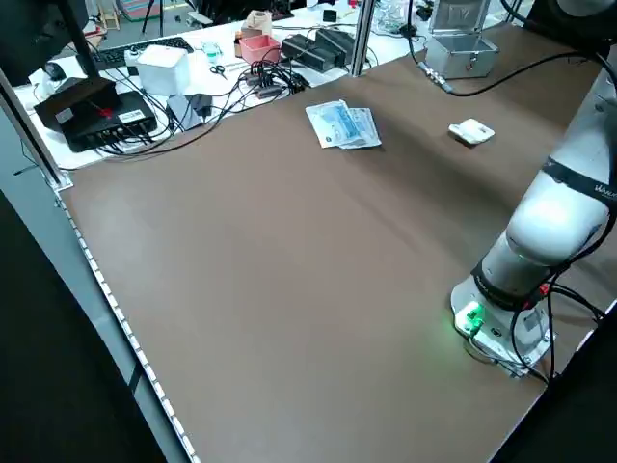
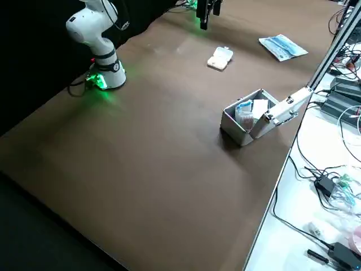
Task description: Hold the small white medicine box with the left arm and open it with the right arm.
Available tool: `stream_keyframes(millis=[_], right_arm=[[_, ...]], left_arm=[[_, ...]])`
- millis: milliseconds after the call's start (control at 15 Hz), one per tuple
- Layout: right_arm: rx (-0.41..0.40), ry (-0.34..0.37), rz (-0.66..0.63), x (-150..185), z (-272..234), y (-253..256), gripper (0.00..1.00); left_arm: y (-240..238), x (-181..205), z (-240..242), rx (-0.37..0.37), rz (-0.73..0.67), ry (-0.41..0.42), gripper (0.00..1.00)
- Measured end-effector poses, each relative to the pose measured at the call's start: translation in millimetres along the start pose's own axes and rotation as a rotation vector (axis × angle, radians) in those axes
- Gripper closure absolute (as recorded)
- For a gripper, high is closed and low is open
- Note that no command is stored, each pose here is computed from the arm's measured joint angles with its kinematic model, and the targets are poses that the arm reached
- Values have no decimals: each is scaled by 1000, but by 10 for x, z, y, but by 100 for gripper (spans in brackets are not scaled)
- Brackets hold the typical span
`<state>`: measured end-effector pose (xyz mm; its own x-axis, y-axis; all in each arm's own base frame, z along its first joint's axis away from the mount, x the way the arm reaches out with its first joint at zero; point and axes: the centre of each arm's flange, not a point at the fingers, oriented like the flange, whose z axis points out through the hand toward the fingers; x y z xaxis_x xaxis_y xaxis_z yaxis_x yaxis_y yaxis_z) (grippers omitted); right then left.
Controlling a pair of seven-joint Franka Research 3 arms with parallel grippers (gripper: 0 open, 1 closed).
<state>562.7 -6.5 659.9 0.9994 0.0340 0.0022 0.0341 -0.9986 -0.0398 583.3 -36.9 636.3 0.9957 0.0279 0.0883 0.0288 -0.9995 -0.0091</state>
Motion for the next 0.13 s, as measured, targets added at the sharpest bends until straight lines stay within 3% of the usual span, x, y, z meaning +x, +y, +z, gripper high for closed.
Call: stream_keyframes(millis=[133], right_arm=[[0,-1,-1,0,4,-3,2]], left_arm=[[-25,3,3,1,-4,0,0]])
